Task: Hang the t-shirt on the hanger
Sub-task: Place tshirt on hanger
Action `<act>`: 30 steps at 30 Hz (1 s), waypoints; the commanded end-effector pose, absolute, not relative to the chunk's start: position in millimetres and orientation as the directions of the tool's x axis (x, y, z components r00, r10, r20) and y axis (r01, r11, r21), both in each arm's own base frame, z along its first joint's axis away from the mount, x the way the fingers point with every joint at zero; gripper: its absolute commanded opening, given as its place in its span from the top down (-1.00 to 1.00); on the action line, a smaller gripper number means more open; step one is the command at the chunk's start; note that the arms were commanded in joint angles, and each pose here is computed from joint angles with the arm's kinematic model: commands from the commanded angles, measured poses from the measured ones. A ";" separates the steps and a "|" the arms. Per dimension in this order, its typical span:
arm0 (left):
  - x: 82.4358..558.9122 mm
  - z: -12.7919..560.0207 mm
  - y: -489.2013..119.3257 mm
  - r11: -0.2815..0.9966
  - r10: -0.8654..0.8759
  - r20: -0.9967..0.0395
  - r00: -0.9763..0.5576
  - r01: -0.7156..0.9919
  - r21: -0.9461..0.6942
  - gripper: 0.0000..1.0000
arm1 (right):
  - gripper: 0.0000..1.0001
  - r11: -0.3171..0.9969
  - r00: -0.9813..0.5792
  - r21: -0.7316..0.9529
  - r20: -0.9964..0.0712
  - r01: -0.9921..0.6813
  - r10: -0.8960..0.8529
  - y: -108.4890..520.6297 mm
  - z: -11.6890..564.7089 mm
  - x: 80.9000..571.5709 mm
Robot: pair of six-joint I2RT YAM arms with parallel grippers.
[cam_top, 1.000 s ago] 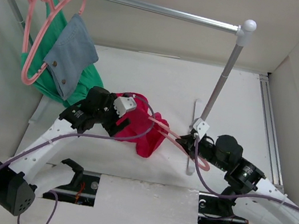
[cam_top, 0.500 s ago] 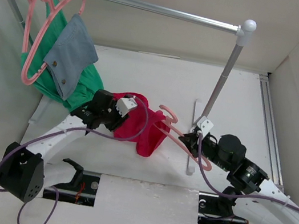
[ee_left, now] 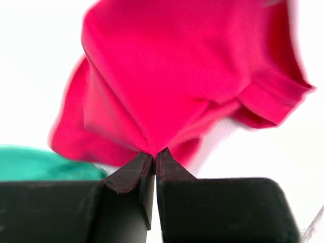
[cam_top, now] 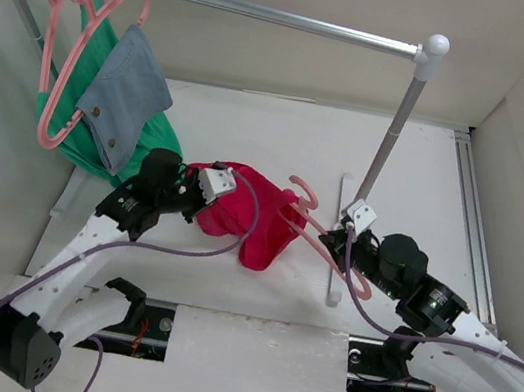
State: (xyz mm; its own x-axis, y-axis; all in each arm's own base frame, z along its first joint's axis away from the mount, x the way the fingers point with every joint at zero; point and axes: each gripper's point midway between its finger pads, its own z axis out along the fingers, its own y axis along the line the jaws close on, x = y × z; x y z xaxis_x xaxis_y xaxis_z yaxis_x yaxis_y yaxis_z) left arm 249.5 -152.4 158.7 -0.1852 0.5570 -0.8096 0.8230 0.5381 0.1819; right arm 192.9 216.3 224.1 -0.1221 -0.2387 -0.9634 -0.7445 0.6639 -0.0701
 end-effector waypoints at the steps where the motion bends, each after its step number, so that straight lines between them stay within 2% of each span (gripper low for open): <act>1: 221.7 212.0 -167.7 0.346 0.539 -0.840 0.060 0.894 0.286 1.00 | 1.00 0.756 -0.095 -0.065 -0.981 -0.651 -0.167 203.3 259.0 213.1; 3: 190.3 220.1 -175.3 0.198 0.518 -0.844 0.142 0.940 0.279 1.00 | 1.00 0.789 -0.114 -0.051 -0.982 -0.612 -0.152 195.6 261.4 218.2; 6: 164.5 228.1 -178.0 0.055 0.488 -0.830 0.269 0.940 0.337 1.00 | 1.00 0.820 -0.124 -0.047 -0.982 -0.570 -0.142 185.5 266.7 224.2; 7: 149.5 215.3 -172.9 0.004 0.512 -0.820 0.255 0.954 0.299 1.00 | 1.00 0.840 -0.124 -0.050 -0.983 -0.540 -0.138 178.4 270.5 228.6; 11: 130.2 197.2 -164.9 -0.118 0.552 -0.779 0.296 0.953 0.278 1.00 | 1.00 0.876 -0.118 -0.039 -0.987 -0.480 -0.108 161.5 279.4 234.8; 13: 124.4 193.3 -161.4 -0.198 0.551 -0.748 0.369 0.929 0.313 1.00 | 1.00 0.882 -0.092 -0.029 -0.992 -0.470 -0.082 158.7 290.4 236.3; 16: 118.7 188.9 -160.5 -0.225 0.555 -0.746 0.368 0.930 0.291 1.00 | 1.00 0.877 -0.083 -0.024 -0.994 -0.480 -0.073 161.2 293.3 236.0; 24: 103.5 161.8 -150.1 -0.368 0.610 -0.652 0.451 0.889 0.270 1.00 | 1.00 0.865 -0.067 -0.017 -0.996 -0.501 -0.058 166.6 296.2 235.6; 30: 72.3 133.8 -150.0 -0.510 0.592 -0.619 0.516 0.835 0.208 1.00 | 1.00 0.882 -0.052 -0.014 -0.998 -0.470 -0.044 161.4 303.6 238.8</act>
State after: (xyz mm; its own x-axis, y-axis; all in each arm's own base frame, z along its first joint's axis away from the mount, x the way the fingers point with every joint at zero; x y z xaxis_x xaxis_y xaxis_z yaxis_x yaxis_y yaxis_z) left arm 96.9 -163.5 150.1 0.5249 0.5744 -0.6281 0.8435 -0.4499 0.2934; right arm 225.2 172.2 246.3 -0.1749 -0.1773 -0.9685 -0.5573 0.8288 -0.0511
